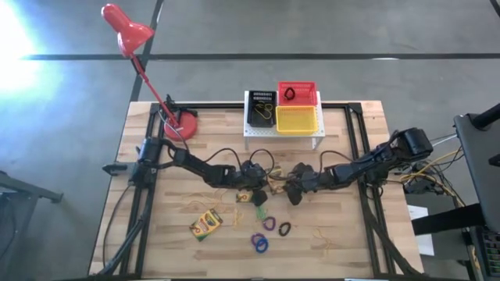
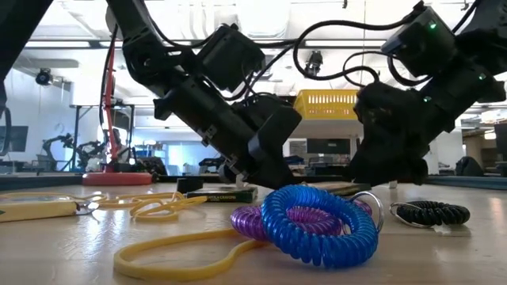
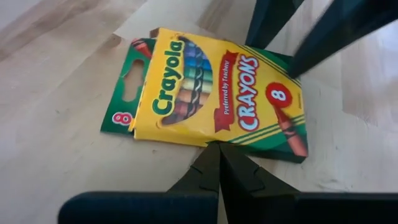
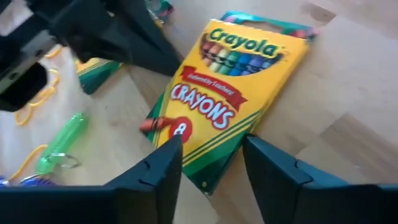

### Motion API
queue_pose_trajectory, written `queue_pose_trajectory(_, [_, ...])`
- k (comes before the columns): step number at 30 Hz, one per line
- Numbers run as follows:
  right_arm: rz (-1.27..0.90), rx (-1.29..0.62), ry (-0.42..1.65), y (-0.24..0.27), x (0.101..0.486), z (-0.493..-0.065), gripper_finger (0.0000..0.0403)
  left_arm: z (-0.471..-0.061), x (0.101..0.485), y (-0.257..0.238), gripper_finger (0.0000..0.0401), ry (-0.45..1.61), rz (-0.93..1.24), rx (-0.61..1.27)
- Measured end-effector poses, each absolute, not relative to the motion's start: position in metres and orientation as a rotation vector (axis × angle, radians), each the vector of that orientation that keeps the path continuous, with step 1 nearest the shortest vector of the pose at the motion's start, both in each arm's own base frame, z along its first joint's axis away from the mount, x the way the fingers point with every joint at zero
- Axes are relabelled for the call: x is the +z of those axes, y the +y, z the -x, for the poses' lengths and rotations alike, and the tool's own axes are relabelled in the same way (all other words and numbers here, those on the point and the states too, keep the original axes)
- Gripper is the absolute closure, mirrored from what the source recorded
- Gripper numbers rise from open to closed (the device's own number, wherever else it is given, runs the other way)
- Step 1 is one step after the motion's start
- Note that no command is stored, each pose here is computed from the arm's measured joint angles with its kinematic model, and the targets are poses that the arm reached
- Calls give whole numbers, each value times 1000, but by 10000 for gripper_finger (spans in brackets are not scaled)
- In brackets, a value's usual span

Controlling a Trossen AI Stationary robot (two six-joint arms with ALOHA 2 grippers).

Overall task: Pick & Place Office Desk Supplies
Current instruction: Put the yellow crayon box into the yellow bin on the shelf

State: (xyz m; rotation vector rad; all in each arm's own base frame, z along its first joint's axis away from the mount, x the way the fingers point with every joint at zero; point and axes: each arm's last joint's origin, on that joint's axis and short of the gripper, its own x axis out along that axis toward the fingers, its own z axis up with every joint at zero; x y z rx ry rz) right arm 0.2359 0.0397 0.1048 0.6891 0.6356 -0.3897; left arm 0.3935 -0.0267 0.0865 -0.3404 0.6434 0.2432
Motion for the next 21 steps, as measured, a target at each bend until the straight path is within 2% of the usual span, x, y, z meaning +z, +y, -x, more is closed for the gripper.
queue_pose_trajectory(12, [-650, -406, 644, 40, 101, -236, 363, -393, 114, -29, 395, 597, 359, 199])
queue_pose_trajectory(17, [-612, -414, 608, 44, 103, -236, 389, -389, 135, -28, 395, 582, 328, 191])
queue_pose_trajectory(21, [-552, -404, 569, 50, 105, -237, 395, -386, 154, -27, 395, 544, 286, 181])
